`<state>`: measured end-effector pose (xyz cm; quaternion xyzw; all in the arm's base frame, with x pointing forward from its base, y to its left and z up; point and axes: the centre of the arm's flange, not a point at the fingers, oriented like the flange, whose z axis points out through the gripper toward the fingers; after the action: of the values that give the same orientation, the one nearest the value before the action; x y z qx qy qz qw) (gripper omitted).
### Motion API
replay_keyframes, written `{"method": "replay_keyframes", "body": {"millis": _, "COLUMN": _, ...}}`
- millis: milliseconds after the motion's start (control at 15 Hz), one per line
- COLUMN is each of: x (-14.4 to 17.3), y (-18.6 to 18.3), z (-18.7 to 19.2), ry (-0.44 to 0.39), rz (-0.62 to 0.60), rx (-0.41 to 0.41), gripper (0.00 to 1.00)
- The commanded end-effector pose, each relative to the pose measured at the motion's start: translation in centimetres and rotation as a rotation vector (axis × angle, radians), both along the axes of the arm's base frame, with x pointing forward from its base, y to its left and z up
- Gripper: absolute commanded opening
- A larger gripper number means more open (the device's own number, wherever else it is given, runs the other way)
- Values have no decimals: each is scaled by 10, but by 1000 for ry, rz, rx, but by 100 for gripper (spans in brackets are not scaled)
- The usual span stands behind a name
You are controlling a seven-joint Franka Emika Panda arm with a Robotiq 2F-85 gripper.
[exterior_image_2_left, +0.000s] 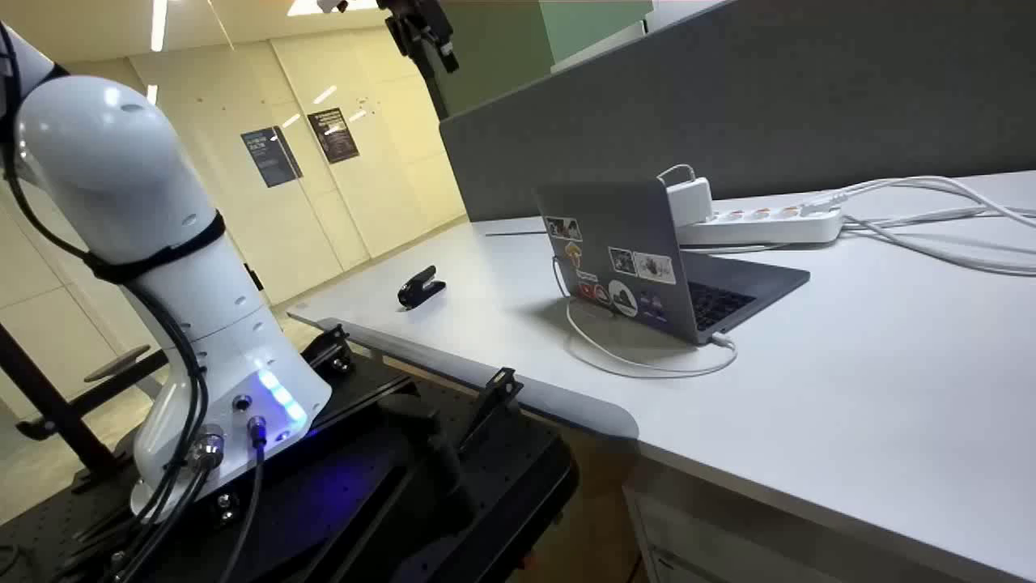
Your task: Close the laptop
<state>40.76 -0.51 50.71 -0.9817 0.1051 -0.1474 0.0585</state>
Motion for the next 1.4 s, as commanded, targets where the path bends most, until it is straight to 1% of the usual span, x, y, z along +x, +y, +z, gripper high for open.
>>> {"method": "replay_keyframes", "body": {"millis": 0, "x": 0, "y": 0, "z": 0, "ry": 0, "rz": 0, "rx": 0, "gripper": 100}}
{"method": "replay_keyframes", "body": {"millis": 667, "x": 0, "y": 0, "z": 0, "ry": -1, "rz": 0, "rx": 0, "gripper": 100}}
{"method": "replay_keyframes", "body": {"millis": 800, "x": 1, "y": 2, "z": -6, "ry": -14, "rz": -18, "rx": -16, "gripper": 100}}
{"method": "replay_keyframes", "body": {"millis": 1000, "x": -2, "y": 4, "z": -20, "ry": -25, "rz": -36, "rx": -11, "gripper": 100}}
{"method": "replay_keyframes", "body": {"millis": 1200, "x": -8, "y": -1, "z": -45, "ry": -2, "rz": -55, "rx": 0, "gripper": 100}}
{"method": "replay_keyframes", "body": {"millis": 1333, "x": -13, "y": -9, "z": -69, "ry": 27, "rz": -64, "rx": 18, "gripper": 100}}
